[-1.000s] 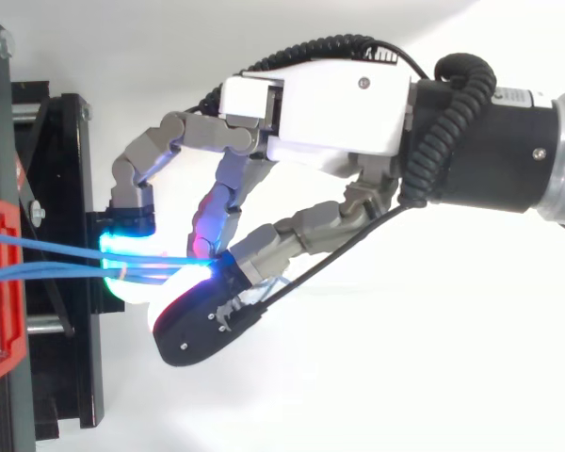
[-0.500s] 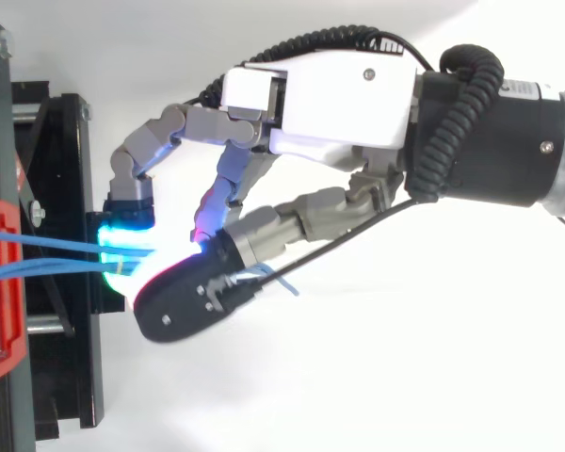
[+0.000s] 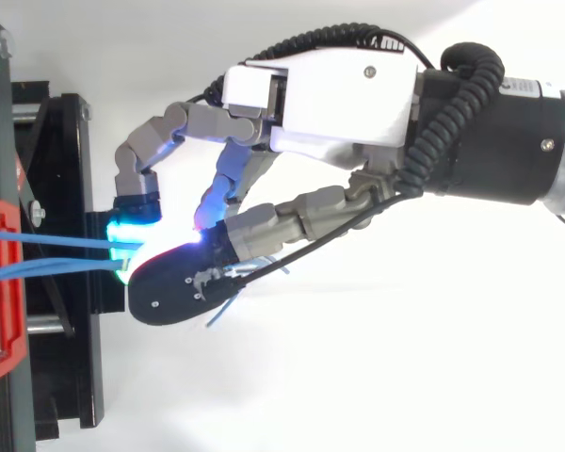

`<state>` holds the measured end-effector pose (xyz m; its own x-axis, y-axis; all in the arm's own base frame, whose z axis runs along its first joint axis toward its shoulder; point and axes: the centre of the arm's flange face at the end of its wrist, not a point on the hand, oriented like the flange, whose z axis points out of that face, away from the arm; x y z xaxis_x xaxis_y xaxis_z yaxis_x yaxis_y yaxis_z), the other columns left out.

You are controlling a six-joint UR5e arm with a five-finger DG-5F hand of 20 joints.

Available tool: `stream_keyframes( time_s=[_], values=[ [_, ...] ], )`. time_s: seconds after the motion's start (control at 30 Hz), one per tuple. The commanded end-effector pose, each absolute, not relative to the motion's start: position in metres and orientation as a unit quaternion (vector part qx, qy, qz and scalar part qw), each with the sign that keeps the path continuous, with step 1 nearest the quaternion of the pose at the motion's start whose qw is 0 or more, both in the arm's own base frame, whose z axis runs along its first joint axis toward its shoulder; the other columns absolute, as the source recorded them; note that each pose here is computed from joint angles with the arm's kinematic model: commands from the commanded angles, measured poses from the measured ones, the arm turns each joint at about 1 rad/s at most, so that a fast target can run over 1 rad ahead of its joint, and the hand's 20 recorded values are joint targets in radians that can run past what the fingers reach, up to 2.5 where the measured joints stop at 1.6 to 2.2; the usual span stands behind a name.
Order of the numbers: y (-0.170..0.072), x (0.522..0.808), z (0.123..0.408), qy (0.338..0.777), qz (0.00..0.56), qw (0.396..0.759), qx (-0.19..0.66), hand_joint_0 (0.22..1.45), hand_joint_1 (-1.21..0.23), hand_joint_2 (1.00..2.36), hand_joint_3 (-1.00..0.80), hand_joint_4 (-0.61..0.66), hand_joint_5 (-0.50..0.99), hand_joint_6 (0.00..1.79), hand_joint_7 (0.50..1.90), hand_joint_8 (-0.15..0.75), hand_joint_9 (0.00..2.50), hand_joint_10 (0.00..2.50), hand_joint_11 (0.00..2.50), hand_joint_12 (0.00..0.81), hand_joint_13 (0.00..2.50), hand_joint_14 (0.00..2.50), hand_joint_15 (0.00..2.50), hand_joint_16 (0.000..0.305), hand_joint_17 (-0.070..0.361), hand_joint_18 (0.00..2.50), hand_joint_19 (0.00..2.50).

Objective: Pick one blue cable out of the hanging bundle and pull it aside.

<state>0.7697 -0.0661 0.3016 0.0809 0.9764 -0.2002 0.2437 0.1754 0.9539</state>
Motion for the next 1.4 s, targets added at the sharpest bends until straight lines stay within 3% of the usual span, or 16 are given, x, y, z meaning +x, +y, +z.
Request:
stream_keyframes(
  time_s=[0.0, 0.17, 0.23, 0.7, 0.83, 1.2, 1.37],
  values=[
    [-0.0658, 0.7697, 0.3014, 0.574, 0.360, 0.508, 0.531, 0.68, -0.85, 1.02, -0.13, -0.17, -0.13, 0.94, 1.10, 0.212, 1.13, 0.03, 0.75, 0.267, 0.94, 0.03, 0.61, 0.045, 0.101, 0.72, 0.47],
    [-0.0669, 0.7699, 0.3017, 0.573, 0.361, 0.509, 0.531, 0.78, -0.90, 1.01, -0.42, -0.24, -0.13, 0.96, 1.05, 0.186, 1.11, 0.03, 0.73, 0.248, 0.91, 0.03, 0.60, 0.042, 0.095, 0.71, 0.44],
    [-0.0658, 0.7700, 0.3017, 0.574, 0.361, 0.509, 0.531, 0.79, -0.90, 1.00, -0.50, -0.29, -0.13, 0.95, 1.12, 0.180, 1.11, 0.03, 0.72, 0.243, 0.91, 0.03, 0.59, 0.041, 0.092, 0.71, 0.43],
    [-0.0670, 0.7693, 0.3007, 0.574, 0.360, 0.508, 0.532, 0.78, -0.94, 1.00, -0.50, -0.43, -0.12, 0.96, 1.10, 0.162, 1.11, 0.02, 0.69, 0.225, 0.92, 0.02, 0.58, 0.039, 0.087, 0.73, 0.39],
    [-0.0670, 0.7693, 0.3007, 0.574, 0.360, 0.508, 0.532, 0.70, -0.96, 1.00, -0.50, -0.35, -0.12, 0.94, 0.96, 0.154, 1.10, 0.03, 0.68, 0.221, 0.92, 0.02, 0.59, 0.038, 0.086, 0.73, 0.40],
    [-0.0694, 0.7688, 0.3000, 0.574, 0.359, 0.508, 0.533, 0.58, -0.98, 1.00, -0.50, -0.25, -0.13, 0.90, 0.92, 0.163, 1.10, 0.02, 0.69, 0.234, 0.92, 0.02, 0.60, 0.040, 0.089, 0.73, 0.42],
    [-0.0694, 0.7688, 0.3000, 0.574, 0.359, 0.508, 0.533, 0.48, -0.83, 1.00, -0.50, -0.16, -0.14, 0.89, 0.85, 0.181, 1.10, 0.02, 0.68, 0.269, 0.93, 0.02, 0.58, 0.047, 0.106, 0.75, 0.44]
  ],
)
